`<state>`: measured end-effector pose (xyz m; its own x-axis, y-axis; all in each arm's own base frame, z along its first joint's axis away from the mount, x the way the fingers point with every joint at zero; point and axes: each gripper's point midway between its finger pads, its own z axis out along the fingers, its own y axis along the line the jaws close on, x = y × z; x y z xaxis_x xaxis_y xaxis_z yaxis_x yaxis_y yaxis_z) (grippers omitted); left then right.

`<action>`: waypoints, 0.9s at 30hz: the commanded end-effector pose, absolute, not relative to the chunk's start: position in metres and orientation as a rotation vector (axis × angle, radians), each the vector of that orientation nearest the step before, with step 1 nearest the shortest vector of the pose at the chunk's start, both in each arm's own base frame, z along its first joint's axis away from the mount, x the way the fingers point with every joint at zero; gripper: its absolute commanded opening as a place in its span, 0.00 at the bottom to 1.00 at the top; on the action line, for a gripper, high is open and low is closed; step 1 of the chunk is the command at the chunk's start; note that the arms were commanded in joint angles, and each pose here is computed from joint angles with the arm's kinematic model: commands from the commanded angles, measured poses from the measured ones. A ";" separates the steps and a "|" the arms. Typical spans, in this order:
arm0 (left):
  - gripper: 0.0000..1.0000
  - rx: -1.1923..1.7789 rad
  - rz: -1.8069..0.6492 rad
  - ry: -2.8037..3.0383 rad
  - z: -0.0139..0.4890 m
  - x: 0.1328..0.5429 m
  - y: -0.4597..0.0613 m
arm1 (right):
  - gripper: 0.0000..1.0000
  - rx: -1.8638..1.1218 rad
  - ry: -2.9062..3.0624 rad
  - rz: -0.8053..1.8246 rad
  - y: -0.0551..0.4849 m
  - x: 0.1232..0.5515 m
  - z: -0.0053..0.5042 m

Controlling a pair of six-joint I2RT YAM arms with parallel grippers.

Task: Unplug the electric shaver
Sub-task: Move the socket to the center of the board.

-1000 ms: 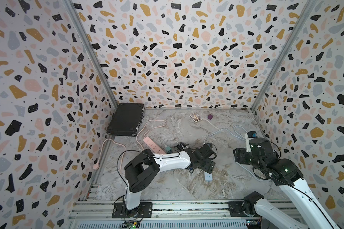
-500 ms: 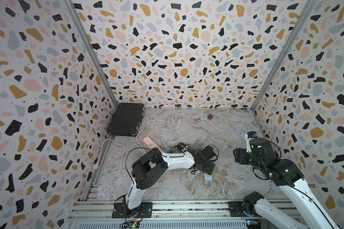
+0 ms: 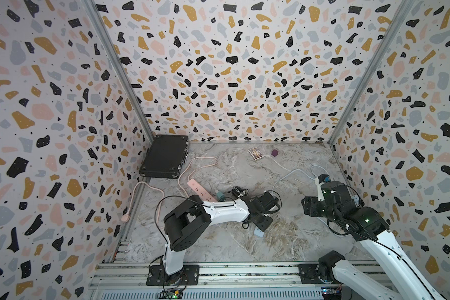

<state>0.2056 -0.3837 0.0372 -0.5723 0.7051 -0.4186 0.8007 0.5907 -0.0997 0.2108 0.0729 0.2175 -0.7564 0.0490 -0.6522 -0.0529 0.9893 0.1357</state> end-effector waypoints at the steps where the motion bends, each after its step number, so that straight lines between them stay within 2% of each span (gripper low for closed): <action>1: 0.62 1.391 -0.352 2.371 0.040 0.201 -0.372 | 0.72 -0.029 2.430 0.222 0.079 0.213 0.210; 7: 0.65 1.429 -0.362 2.286 0.040 0.201 -0.370 | 0.72 -0.078 2.476 0.311 0.099 0.217 0.176; 15: 0.64 1.415 -0.492 2.161 0.060 0.198 -0.381 | 0.74 -0.157 2.508 0.377 0.120 0.229 0.139; 27: 0.71 1.312 -0.573 2.159 0.079 0.191 -0.367 | 0.74 -0.438 2.467 0.532 0.173 0.237 0.095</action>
<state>0.1913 -0.3639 0.0709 -0.3667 0.7022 -0.6103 0.9011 0.4313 -0.0451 0.2288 0.1514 0.0852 -0.8396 -0.1494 -0.5222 -0.3220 0.9111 0.2572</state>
